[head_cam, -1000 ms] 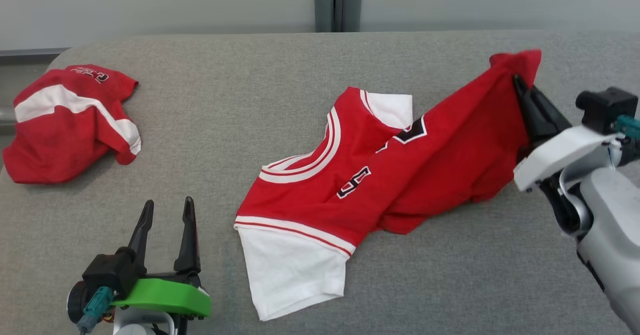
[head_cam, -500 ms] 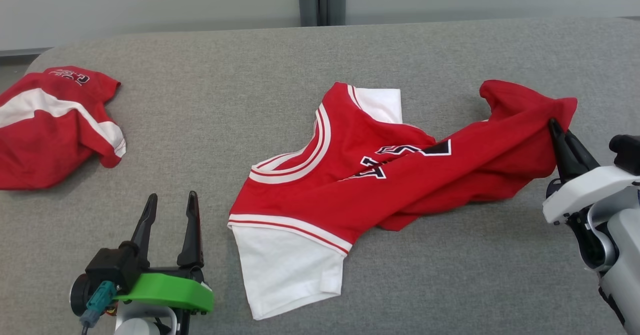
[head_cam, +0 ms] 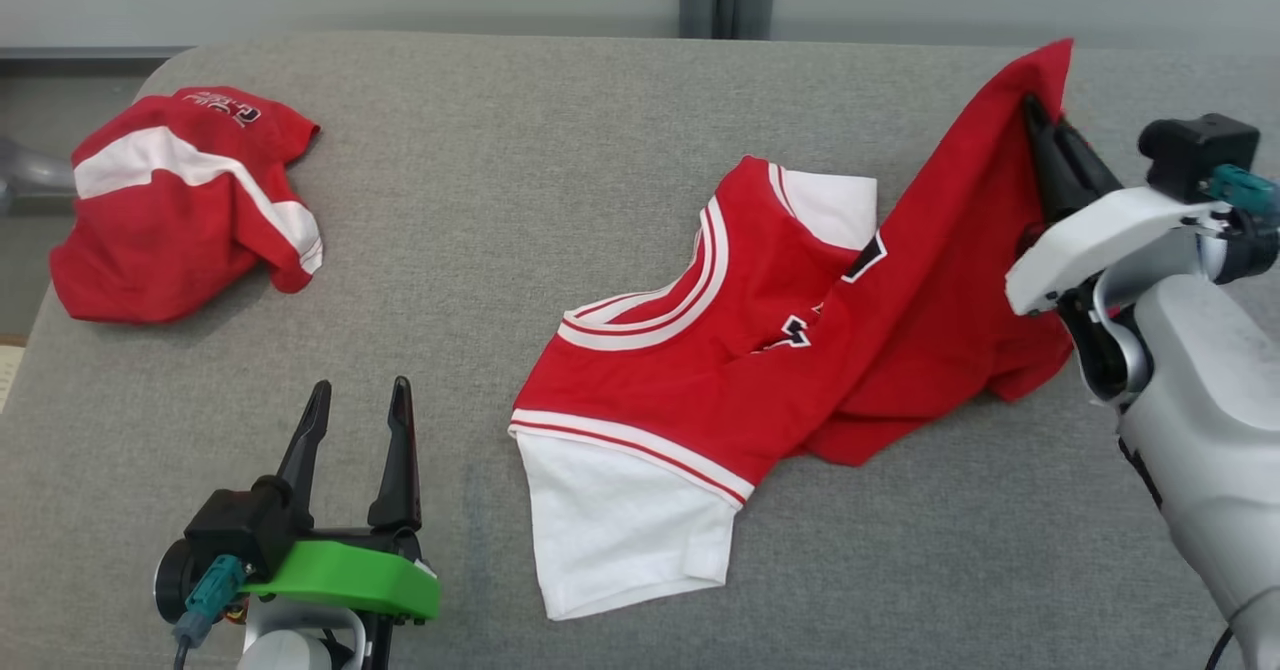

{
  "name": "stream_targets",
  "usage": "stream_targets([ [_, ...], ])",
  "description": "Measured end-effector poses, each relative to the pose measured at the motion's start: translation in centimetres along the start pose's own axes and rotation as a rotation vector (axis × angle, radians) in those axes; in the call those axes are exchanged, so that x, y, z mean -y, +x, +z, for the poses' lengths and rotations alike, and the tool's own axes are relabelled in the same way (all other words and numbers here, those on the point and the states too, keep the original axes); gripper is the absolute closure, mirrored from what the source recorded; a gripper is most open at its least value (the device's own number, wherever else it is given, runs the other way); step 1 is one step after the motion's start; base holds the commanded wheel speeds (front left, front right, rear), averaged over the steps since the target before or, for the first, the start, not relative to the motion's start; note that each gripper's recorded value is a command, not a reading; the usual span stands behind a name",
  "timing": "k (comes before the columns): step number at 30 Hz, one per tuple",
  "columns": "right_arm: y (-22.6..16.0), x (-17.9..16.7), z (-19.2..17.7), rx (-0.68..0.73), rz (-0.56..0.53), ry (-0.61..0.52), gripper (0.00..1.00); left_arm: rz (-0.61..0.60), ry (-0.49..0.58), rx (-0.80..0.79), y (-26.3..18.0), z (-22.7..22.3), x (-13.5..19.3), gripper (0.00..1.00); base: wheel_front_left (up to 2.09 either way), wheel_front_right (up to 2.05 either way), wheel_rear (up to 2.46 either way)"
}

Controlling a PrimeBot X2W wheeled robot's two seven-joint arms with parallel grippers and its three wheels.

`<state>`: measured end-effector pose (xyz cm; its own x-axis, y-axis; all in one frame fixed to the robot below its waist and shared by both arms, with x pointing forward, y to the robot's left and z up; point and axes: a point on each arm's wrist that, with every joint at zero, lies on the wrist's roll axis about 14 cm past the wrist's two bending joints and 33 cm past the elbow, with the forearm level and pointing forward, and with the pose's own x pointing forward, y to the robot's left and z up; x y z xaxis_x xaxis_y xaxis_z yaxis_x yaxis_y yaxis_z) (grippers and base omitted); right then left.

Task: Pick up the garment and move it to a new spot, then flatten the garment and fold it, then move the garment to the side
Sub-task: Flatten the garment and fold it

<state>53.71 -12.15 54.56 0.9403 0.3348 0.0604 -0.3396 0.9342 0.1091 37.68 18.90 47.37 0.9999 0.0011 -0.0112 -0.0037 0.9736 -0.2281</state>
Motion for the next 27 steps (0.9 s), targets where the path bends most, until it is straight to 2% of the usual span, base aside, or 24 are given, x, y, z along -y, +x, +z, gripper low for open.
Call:
stream_targets([
  [1, 0.2, -0.1, -1.1, -0.044, 0.001, -0.006, 0.00, 0.004, -0.001, -0.002, -0.1, -0.1, -0.1, 0.00, 0.00, 0.00, 0.00],
  [4, 0.3, -0.4, -3.2, -0.109, 0.005, -0.017, 0.00, 0.011, -0.004, -0.002, 0.0, -0.1, -0.3, 0.00, 0.00, 0.00, 0.00],
  [10, -1.2, 1.2, -4.1, -0.128, -0.036, -0.017, 0.00, 0.010, -0.004, 0.005, 0.2, 0.2, -0.3, 0.00, 0.00, 0.00, 0.00],
  [16, -5.2, 4.1, -4.4, -0.117, -0.109, 0.027, 0.00, -0.011, 0.003, 0.013, 0.3, 0.4, 0.3, 0.00, 0.00, 0.00, 0.00],
  [21, -9.8, 5.8, -6.1, -0.150, -0.159, 0.057, 0.00, -0.035, 0.004, 0.018, 0.5, 0.5, 1.1, 0.00, 0.00, 0.00, 0.00],
  [27, -12.4, 5.5, -8.5, -0.201, -0.176, 0.094, 0.00, -0.041, 0.006, 0.007, 0.6, 0.1, 1.3, 0.00, 0.00, 0.00, 0.00],
])
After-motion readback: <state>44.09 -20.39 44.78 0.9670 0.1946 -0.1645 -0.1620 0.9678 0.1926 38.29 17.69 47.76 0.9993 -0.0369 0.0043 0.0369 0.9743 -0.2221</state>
